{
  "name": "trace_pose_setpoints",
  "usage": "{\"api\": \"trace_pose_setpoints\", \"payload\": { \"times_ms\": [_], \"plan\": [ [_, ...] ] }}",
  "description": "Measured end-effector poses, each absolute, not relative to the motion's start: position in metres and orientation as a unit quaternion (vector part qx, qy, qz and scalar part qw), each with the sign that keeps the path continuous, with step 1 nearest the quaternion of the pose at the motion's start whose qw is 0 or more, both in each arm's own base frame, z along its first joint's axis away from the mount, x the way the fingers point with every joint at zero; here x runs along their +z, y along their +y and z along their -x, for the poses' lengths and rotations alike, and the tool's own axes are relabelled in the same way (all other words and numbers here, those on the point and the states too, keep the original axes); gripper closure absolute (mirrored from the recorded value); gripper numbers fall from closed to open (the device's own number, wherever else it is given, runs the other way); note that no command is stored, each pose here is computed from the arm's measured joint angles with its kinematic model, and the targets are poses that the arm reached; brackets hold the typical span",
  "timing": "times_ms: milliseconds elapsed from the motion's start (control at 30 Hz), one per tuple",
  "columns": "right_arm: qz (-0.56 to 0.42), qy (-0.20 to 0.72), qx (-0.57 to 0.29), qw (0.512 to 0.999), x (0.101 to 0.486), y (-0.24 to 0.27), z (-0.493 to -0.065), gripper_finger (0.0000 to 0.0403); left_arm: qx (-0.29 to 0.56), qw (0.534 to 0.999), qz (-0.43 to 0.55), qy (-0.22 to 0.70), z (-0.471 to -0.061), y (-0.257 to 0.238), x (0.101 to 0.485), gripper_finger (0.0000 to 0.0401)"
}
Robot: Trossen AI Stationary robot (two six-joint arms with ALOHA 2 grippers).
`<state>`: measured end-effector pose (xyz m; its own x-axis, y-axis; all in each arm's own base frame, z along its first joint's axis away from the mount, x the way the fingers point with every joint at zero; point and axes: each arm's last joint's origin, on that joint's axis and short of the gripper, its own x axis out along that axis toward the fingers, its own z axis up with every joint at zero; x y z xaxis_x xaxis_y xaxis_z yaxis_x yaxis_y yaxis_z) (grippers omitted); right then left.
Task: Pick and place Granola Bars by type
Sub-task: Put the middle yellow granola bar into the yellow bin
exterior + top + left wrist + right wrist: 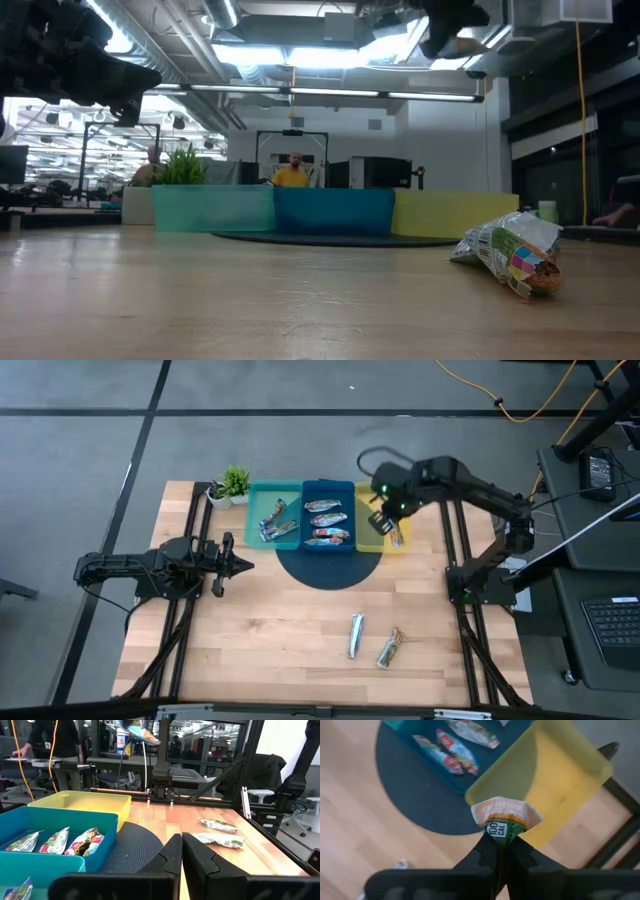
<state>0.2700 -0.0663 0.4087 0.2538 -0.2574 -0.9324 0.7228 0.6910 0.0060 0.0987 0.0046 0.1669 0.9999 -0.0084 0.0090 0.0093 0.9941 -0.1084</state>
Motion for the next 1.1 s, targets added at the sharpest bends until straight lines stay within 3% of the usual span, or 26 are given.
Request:
{"api": "trace_pose_setpoints", "payload": {
  "times_ms": [300,533,767,1100],
  "plan": [
    [-0.184,0.546,-0.293,0.763,0.409,-0.119,-0.252,0.0382,-0.004,0.999,0.054,-0.004,-0.099,0.005,0.167,0.0395],
    [-0.173,0.499,-0.320,0.786,0.401,-0.178,-0.238,0.0391,-0.004,0.999,0.054,-0.004,-0.099,0.005,0.167,0.0395],
    [-0.203,0.482,-0.317,0.791,0.346,-0.221,-0.233,0.0379,-0.003,0.999,0.054,-0.004,-0.099,0.005,0.167,0.0396],
    [-0.246,0.484,-0.320,0.777,0.266,-0.236,-0.225,0.0383,-0.003,0.999,0.054,-0.004,-0.099,0.005,0.167,0.0393]
  ]
}}
